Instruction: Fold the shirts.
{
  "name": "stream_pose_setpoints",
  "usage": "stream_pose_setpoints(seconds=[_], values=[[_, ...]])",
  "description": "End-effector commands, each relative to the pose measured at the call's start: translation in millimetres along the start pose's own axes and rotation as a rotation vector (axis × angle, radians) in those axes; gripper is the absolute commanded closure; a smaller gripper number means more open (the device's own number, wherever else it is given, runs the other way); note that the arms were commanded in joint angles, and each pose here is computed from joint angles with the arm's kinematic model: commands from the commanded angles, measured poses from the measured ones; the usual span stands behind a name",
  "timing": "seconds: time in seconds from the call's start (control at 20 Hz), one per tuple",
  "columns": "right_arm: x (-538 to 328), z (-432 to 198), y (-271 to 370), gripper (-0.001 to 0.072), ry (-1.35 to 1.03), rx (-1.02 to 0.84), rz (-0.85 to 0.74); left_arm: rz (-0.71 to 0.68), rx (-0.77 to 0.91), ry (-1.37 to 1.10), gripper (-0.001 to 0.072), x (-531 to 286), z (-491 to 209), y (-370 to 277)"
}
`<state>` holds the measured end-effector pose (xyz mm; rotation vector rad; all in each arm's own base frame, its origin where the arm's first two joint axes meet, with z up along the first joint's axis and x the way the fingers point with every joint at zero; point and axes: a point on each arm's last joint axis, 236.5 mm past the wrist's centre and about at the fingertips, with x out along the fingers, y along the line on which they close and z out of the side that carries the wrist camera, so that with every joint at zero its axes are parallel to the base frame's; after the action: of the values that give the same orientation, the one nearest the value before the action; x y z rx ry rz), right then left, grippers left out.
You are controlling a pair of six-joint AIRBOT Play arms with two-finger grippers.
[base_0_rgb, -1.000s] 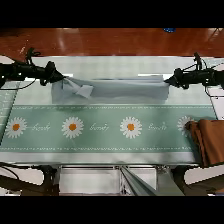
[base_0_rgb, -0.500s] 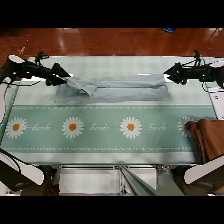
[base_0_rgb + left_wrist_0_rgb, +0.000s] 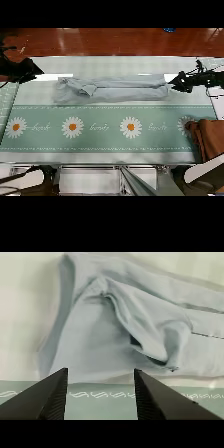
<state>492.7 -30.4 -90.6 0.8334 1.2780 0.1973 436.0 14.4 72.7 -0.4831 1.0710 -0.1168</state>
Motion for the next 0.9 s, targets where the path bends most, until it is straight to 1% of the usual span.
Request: stream_pose_setpoints(seconds=[0.0, 0.15, 0.2, 0.25, 0.3, 0.35, 0.4, 0.45, 0.55, 0.65, 0.85], values=[[32, -12, 22, 0.0299, 0.044, -0.009, 0.053, 0.030, 0.093, -0.174, 0.0202, -22, -23, -24], [57, -16, 51, 0.0310, 0.047, -0.007, 0.114, -0.005, 0.150, -0.126, 0.0202, -8, -49, -49], [61, -17, 59, 0.0396, 0.044, -0.023, 0.117, -0.015, 0.165, -0.120, 0.0201, -2, -51, -56], [62, -19, 67, 0.0581, 0.050, -0.040, 0.123, -0.027, 0.177, -0.122, 0.0202, 3, -51, -64], [61, -22, 75, 0.0690, 0.067, -0.066, 0.133, -0.040, 0.183, -0.123, 0.0204, 7, -52, -70], [55, -28, 82, 0.0691, 0.096, -0.089, 0.144, -0.057, 0.181, -0.118, 0.0247, 13, -53, -77], [45, -35, 85, 0.0691, 0.119, -0.119, 0.133, -0.077, 0.172, -0.107, 0.0444, 17, -55, -83], [32, -42, 83, 0.0691, 0.135, -0.161, 0.093, -0.106, 0.160, -0.094, 0.0691, 21, -58, -91], [-6, -55, 80, 0.0691, 0.127, -0.250, -0.011, -0.182, 0.210, -0.065, 0.0693, 30, -69, -116], [-48, -71, 87, 0.0691, 0.070, -0.318, -0.073, -0.226, 0.266, -0.034, 0.0693, 44, -85, -143], [-117, -129, 119, 0.0691, -0.058, -0.414, -0.070, -0.300, 0.389, 0.089, 0.0693, 93, -129, -215]])
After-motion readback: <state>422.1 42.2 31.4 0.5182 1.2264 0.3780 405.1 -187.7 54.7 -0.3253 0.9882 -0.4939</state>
